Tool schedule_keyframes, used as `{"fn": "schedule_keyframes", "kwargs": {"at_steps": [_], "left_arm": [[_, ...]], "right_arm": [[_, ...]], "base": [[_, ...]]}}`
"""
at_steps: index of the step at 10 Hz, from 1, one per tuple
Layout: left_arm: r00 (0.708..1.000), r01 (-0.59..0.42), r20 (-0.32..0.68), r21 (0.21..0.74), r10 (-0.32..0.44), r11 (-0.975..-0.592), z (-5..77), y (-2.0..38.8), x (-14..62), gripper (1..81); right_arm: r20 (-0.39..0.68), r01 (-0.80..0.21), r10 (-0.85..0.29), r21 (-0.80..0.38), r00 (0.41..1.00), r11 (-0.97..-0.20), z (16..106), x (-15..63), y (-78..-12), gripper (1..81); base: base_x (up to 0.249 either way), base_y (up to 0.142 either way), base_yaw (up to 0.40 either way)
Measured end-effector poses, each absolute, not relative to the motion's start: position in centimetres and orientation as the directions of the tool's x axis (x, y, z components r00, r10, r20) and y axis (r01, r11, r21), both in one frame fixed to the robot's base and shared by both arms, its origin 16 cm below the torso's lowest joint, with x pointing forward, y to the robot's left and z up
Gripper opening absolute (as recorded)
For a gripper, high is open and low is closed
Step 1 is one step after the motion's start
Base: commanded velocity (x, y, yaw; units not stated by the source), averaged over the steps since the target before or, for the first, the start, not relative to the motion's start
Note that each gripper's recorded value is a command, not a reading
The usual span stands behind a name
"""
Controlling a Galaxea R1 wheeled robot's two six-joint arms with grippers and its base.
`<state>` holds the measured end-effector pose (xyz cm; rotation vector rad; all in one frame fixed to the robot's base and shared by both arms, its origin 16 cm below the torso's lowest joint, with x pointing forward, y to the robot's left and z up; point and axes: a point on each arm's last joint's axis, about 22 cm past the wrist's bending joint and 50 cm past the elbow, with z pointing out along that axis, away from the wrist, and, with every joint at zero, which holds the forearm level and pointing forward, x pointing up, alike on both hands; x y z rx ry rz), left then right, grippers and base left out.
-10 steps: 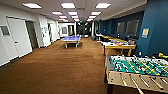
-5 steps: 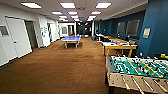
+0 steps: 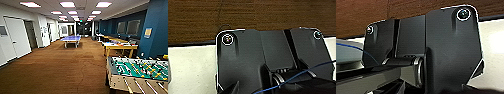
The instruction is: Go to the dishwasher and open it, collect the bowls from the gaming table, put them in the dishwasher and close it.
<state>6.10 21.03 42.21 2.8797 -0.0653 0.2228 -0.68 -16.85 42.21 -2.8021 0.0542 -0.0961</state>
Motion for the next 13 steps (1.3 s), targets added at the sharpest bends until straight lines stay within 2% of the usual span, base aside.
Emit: {"fn": "schedule_keyframes", "kwargs": {"at_steps": [13], "left_arm": [[0.989,-0.051,0.15,0.258,-0.012,-0.965,42.2,20.3,5.3,81.1]], "right_arm": [[0.058,-0.024,-0.045,-0.325,0.997,-0.945,42.1,-1.4,-17.4,81.1]], "base": [[0.121,0.0,0.0]]}}
